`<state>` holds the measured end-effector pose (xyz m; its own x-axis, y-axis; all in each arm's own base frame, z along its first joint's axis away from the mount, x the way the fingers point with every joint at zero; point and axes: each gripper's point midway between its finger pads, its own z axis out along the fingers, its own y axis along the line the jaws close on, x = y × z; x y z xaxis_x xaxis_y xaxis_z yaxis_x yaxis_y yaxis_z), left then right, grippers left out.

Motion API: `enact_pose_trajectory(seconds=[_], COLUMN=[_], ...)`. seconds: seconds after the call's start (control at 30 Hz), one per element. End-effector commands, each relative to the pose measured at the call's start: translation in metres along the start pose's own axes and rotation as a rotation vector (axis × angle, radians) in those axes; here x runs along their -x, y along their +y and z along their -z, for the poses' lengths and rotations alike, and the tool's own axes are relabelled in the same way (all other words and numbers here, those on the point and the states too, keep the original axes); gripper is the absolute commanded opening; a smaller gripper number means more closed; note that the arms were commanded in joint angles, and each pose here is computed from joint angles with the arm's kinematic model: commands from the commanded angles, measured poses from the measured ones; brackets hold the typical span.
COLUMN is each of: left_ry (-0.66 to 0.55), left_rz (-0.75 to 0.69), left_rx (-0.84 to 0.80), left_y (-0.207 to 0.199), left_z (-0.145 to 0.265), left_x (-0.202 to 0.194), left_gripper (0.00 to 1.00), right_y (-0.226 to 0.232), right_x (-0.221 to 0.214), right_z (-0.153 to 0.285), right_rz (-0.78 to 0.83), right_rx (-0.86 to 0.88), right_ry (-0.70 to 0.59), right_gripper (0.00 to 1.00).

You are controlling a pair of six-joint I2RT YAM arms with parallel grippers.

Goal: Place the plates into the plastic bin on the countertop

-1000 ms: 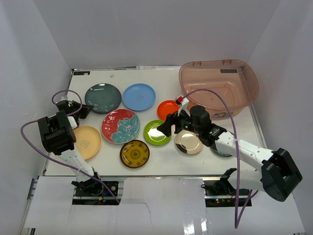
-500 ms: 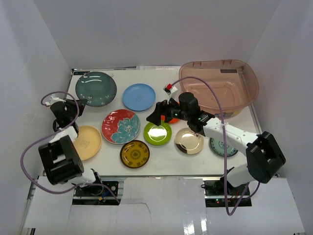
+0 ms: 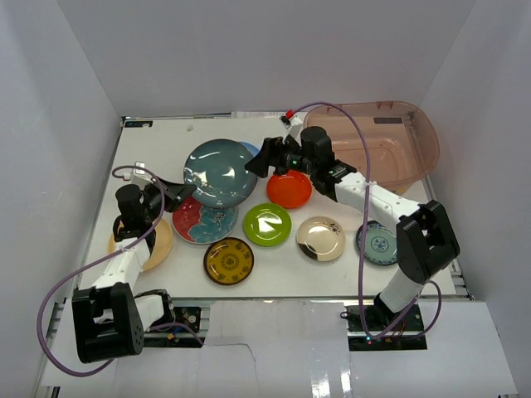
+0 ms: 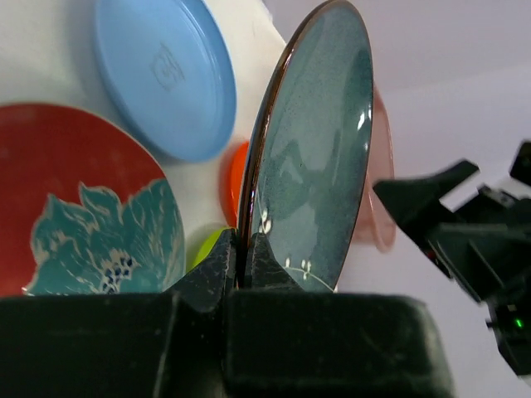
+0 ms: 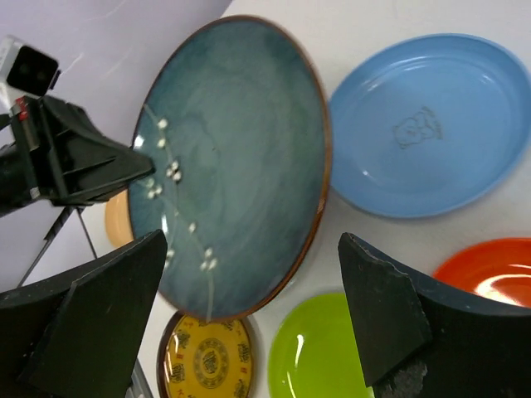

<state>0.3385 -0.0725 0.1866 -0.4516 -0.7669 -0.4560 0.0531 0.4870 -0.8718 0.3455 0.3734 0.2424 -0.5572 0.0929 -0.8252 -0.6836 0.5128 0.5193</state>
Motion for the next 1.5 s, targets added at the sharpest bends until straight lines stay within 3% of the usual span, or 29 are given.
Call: enact_pose_trajectory(seconds=[0.0, 0.23, 0.33, 0.37, 0.43, 0.47, 0.5, 0.6, 0.63, 0.77, 0.83, 0.97, 1.13, 1.3, 1.47], left_ry=[0.0, 0.091, 0.125, 0.131, 0.155, 0.168, 0.198, 0.245, 0.267, 0.39, 0.39, 0.425, 0.37, 0.32, 0.304], left_rz=[-0.089, -0.097, -0.101, -0.108, -0.122, -0.13, -0.141, -0.174, -0.193, -0.277, -0.377, -0.492, -0.582, -0.622, -0.64], left_rx=[-0.267, -0.359, -0.376, -0.369, -0.373, -0.383, -0.402, -0.434, -0.444, -0.441, -0.464, -0.449, -0.431, -0.374, -0.341], left_y=[-0.079, -0.1, -0.102, -0.1, -0.1, -0.102, -0.105, -0.112, -0.115, -0.126, -0.139, -0.153, -0.153, -0.147, -0.144], left_z=[0.015, 0.017, 0.017, 0.015, 0.016, 0.016, 0.018, 0.022, 0.023, 0.025, 0.028, 0.034, 0.042, 0.041, 0.04], left_x=[0.008, -0.012, -0.019, -0.02, -0.024, -0.025, -0.03, -0.038, -0.043, -0.082, -0.088, -0.115, -0.116, -0.106, -0.102], left_gripper=[0.0, 0.0, 0.0, 0.0, 0.01, 0.07, 0.22, 0.51, 0.67, 0.86, 0.98, 0.98, 0.98, 0.98, 0.98], right_y=[-0.015, -0.031, -0.025, -0.019, -0.017, -0.013, -0.012, -0.021, -0.025, -0.066, -0.096, -0.169, -0.233, -0.284, -0.326], right_x=[0.009, -0.002, 0.003, 0.003, 0.012, 0.013, 0.021, 0.051, 0.059, 0.108, 0.13, 0.146, 0.132, 0.12, 0.093], right_z=[0.004, 0.011, 0.016, 0.018, 0.023, 0.026, 0.031, 0.055, 0.063, 0.121, 0.158, 0.221, 0.258, 0.26, 0.243], right_rz=[-0.033, -0.062, -0.081, -0.105, -0.12, -0.126, -0.141, -0.158, -0.159, -0.17, -0.182, -0.197, -0.234, -0.244, -0.291], right_rx=[-0.031, -0.068, -0.017, 0.015, 0.045, 0.07, 0.087, 0.071, 0.062, -0.04, -0.116, -0.355, -0.619, -0.76, -0.828], right_ry=[-0.024, -0.013, -0.028, -0.024, -0.049, -0.047, -0.061, -0.148, -0.17, -0.318, -0.39, -0.474, -0.496, -0.433, -0.279], right_gripper=[0.9, 0.99, 0.71, 0.31, 0.08, 0.08, 0.08, 0.08, 0.08, 0.08, 0.08, 0.08, 0.08, 0.08, 0.08])
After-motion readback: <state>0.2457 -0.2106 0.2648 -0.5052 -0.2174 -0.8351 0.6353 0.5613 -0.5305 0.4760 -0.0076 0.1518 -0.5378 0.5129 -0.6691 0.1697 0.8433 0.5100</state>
